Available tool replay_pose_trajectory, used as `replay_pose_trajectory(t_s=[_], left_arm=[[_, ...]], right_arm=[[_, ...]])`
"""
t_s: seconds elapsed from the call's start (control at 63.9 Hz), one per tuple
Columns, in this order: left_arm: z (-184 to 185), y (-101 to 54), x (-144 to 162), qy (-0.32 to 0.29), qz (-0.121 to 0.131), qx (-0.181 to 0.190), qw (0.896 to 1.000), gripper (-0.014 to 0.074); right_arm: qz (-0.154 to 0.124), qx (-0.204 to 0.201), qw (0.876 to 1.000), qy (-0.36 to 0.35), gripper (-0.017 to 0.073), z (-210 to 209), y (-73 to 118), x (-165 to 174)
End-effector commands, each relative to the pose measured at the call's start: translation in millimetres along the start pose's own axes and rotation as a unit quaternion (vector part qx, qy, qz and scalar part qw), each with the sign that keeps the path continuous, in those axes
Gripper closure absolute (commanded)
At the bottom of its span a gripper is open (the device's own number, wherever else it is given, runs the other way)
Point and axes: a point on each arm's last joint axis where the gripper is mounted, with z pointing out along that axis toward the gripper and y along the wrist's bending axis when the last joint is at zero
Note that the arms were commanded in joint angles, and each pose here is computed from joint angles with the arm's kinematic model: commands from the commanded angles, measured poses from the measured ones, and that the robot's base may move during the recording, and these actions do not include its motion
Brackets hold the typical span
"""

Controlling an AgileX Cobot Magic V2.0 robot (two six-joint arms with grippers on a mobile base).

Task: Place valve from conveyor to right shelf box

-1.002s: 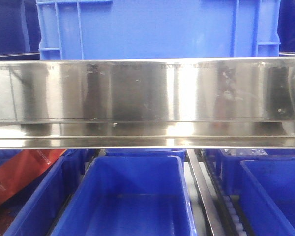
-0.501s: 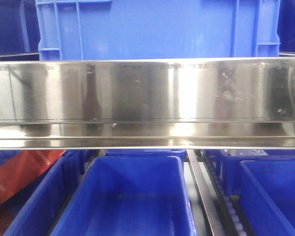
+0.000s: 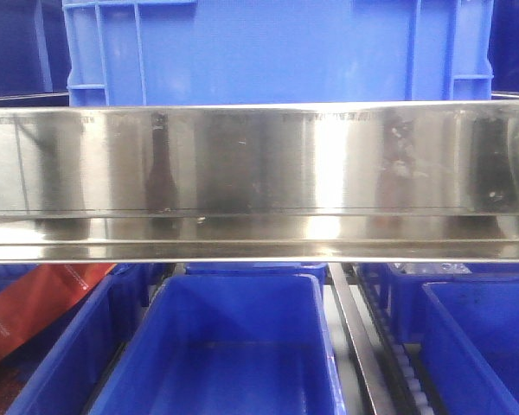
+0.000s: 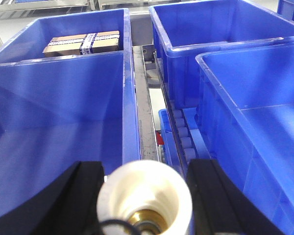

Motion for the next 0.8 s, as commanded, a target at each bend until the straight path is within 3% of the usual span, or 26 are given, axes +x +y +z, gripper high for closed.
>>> replay_pose_trajectory(t_s=[0.0,0.219,0.36,0.579,0.783], left_arm=[[-5.3,-0.7,-8.2,-0.037,-0.005,0.0,0.999,0.0704],[-6.2,-2.1,-15.2,-0.07,-0.009,0.007,0.997,0.0704],[-3.6,-17.3,-34.2,-0.093,0.005,0.044,0.995,0.0704],[21.3,-73.1,-68.8,-0.107,0.032,0.142,0.984,0.0704],[73.6,-143.8,-66.8,-0.075,0.059,0.22,0.971,0.0704]], right_arm=[[-0.005,0.004,0.998,-0.055,0.0722,-9.6,0.2,-11.5],[-0.003,-0.002,0.997,-0.074,0.0722,-14.3,1.8,-18.5],[-0.029,-0.038,0.993,-0.111,0.0722,-21.5,18.0,-40.9],[-0.057,-0.111,0.983,-0.136,0.0722,-3.3,59.4,-72.8],[-0.073,-0.153,0.981,-0.096,0.0722,49.6,93.9,-73.6]])
